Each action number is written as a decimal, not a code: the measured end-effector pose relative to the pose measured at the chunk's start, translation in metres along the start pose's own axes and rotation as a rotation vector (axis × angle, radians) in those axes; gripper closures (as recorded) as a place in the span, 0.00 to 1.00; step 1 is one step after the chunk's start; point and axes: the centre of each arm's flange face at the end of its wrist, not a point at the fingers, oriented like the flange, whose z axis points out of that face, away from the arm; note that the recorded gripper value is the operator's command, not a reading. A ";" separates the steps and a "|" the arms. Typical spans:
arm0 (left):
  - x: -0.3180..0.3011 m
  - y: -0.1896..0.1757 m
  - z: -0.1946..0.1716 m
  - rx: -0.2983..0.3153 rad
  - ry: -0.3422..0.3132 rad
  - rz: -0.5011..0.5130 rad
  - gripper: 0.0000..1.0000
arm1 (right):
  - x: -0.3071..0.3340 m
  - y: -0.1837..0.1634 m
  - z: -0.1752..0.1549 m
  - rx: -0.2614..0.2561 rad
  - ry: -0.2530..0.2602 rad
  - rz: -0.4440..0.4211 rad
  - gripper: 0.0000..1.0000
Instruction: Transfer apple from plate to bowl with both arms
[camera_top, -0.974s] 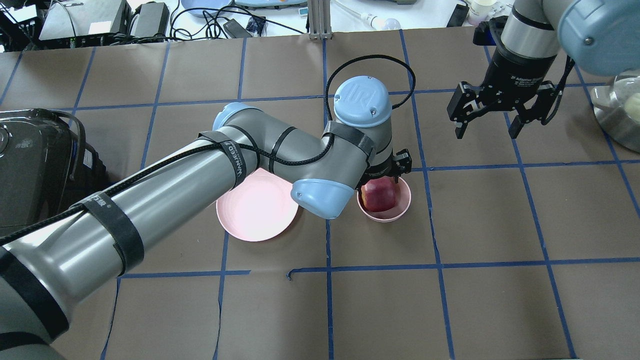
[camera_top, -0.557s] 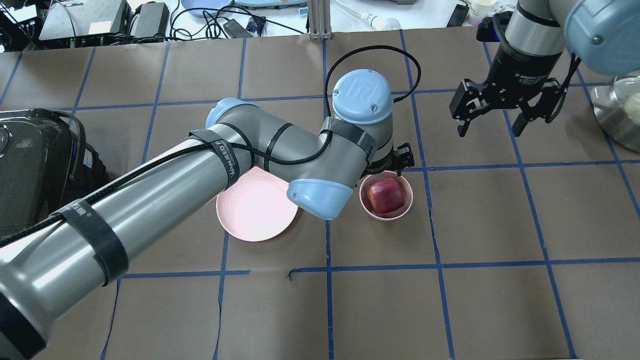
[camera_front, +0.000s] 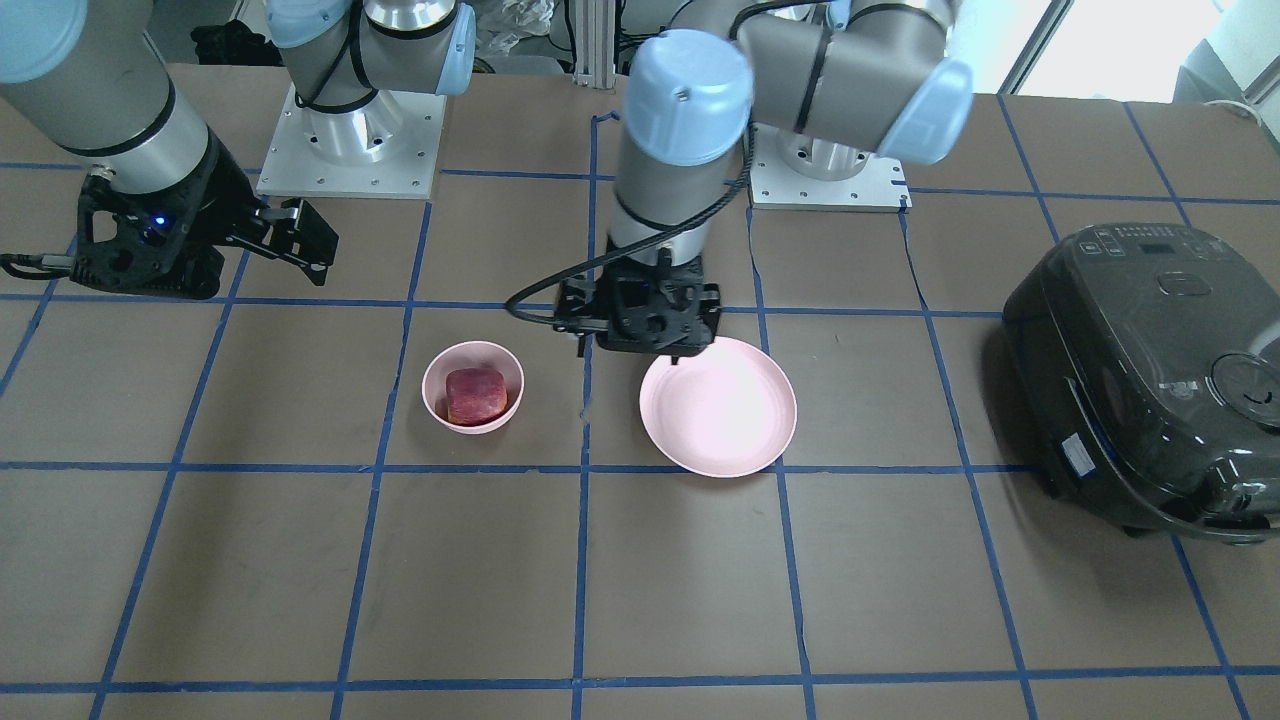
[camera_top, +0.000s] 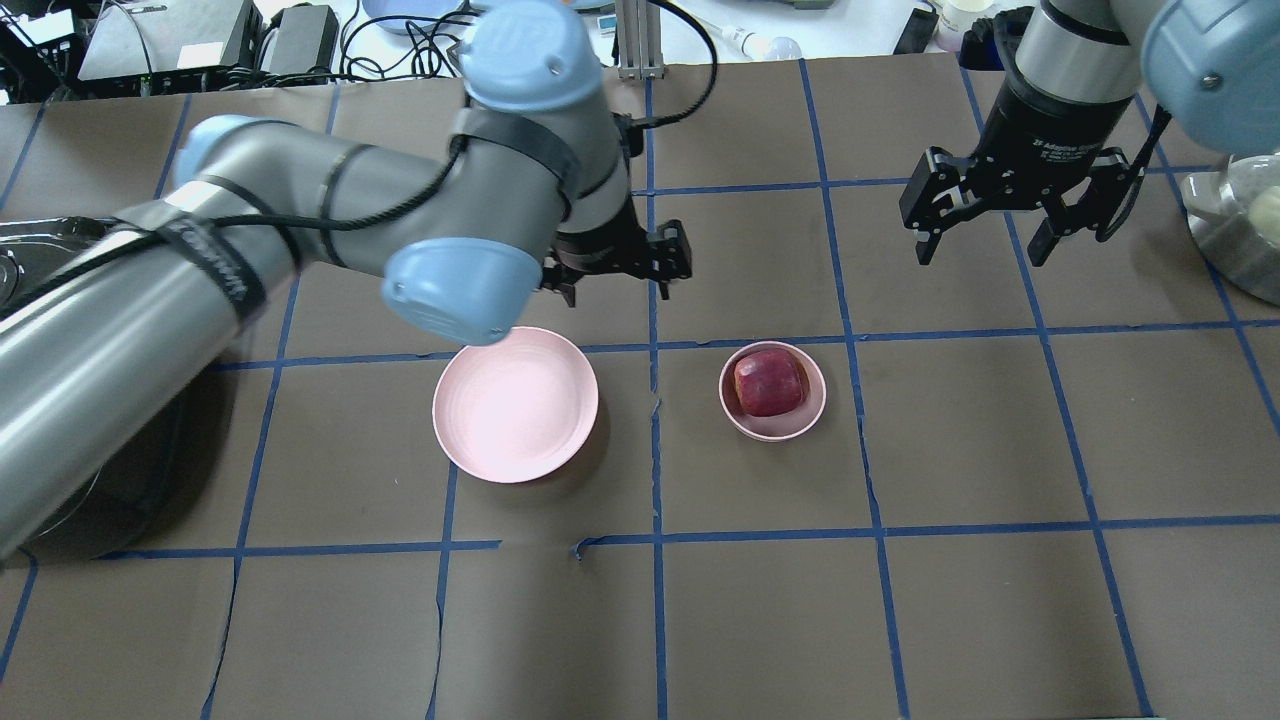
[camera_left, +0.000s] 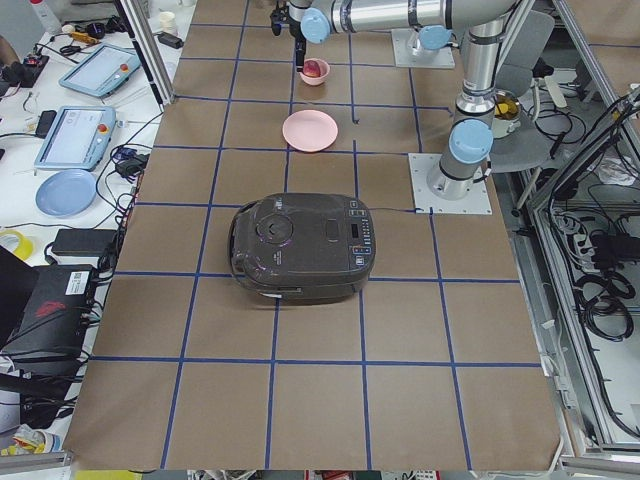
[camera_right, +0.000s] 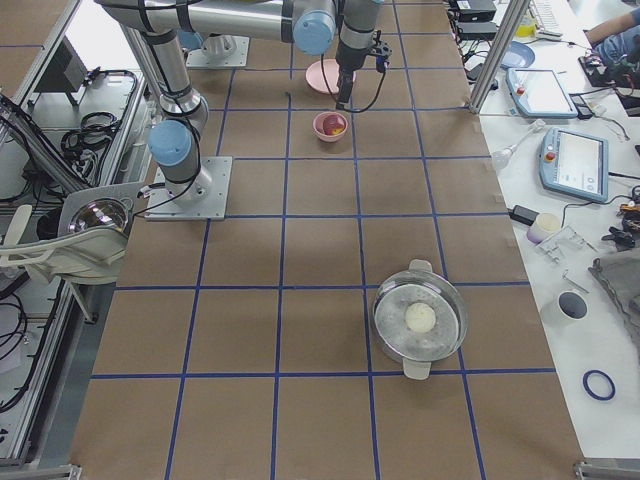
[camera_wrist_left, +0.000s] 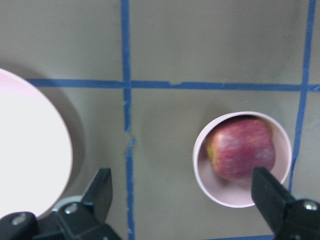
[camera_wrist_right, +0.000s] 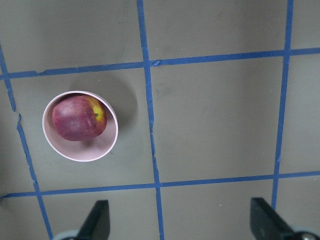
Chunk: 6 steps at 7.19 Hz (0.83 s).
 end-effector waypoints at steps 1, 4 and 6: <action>-0.048 -0.003 -0.037 0.002 -0.006 0.013 0.00 | -0.009 0.005 -0.003 0.008 -0.011 0.017 0.00; -0.121 0.013 -0.133 0.024 -0.134 0.083 0.00 | -0.024 0.020 -0.016 0.043 -0.019 0.007 0.00; -0.131 0.014 -0.168 0.071 -0.135 0.100 0.00 | -0.024 0.023 -0.020 0.062 -0.019 0.011 0.00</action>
